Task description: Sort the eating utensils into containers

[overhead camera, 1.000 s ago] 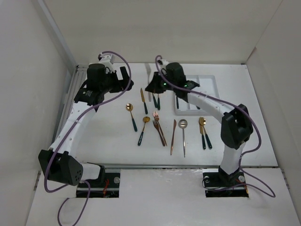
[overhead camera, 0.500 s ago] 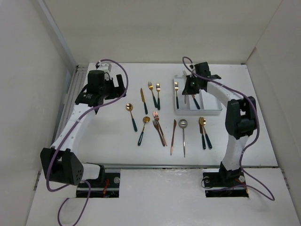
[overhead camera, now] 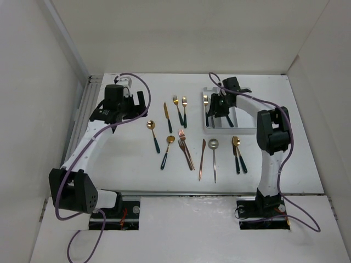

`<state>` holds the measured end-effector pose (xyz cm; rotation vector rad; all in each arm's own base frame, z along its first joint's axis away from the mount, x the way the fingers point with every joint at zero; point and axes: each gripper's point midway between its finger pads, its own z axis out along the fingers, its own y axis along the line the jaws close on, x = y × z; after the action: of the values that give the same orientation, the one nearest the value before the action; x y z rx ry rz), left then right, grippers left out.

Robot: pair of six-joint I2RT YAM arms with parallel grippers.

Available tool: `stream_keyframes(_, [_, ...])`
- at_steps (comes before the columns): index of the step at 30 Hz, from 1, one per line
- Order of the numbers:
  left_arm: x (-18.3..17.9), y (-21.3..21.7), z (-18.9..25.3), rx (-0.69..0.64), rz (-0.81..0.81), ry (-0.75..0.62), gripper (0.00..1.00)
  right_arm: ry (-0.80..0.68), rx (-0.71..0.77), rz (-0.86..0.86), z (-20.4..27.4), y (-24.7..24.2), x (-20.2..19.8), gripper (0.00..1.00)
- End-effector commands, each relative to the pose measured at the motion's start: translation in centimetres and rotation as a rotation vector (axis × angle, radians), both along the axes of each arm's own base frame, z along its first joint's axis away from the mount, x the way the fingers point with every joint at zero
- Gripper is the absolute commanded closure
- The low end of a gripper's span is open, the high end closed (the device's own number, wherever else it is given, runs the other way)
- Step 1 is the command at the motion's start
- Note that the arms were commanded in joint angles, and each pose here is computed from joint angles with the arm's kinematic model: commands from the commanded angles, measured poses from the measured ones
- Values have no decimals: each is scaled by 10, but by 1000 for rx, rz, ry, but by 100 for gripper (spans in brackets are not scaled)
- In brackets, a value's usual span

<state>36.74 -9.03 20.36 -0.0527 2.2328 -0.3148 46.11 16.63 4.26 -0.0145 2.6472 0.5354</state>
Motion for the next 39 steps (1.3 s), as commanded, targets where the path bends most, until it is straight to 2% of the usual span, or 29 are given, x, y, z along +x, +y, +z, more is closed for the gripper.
stream_keyframes(1, [-10,-8,-24,-5,-62,89,0,-57,17,20,28,9,8,47])
stream_keyframes(6, [-29,-8,-73,98,-103,245,0,-70,8,-22,43,4,1,45])
stream_keyframes(7, [-31,-6,-78,109,-97,265,0,-94,28,-42,59,5,5,44])
stream_keyframes(8, [-31,-9,-85,124,-118,283,9,-109,22,-49,64,4,6,44])
stream_keyframes(9, [-28,-9,-88,130,-125,281,14,-128,34,-50,75,9,7,42])
stream_keyframes(13, [-22,-19,-104,162,-160,331,24,-232,-8,-73,117,16,9,40])
stream_keyframes(16, [-21,-38,-111,136,-210,363,24,-261,-53,-57,133,18,-1,37])
stream_keyframes(18, [-26,-55,-113,128,-261,362,19,-273,-58,-53,141,20,-8,37])
stream_keyframes(22, [-50,-59,-141,201,-275,439,18,-300,-45,-79,155,19,-18,37])
stream_keyframes(27, [-53,-44,-161,280,-206,481,27,-319,-38,-101,167,15,-33,37])
stream_keyframes(35, [-46,-61,-171,274,-248,532,32,-368,-59,-137,187,2,-44,36])
stream_keyframes(39, [-72,-71,-182,275,-308,583,33,-389,-67,-153,195,-3,-47,36])
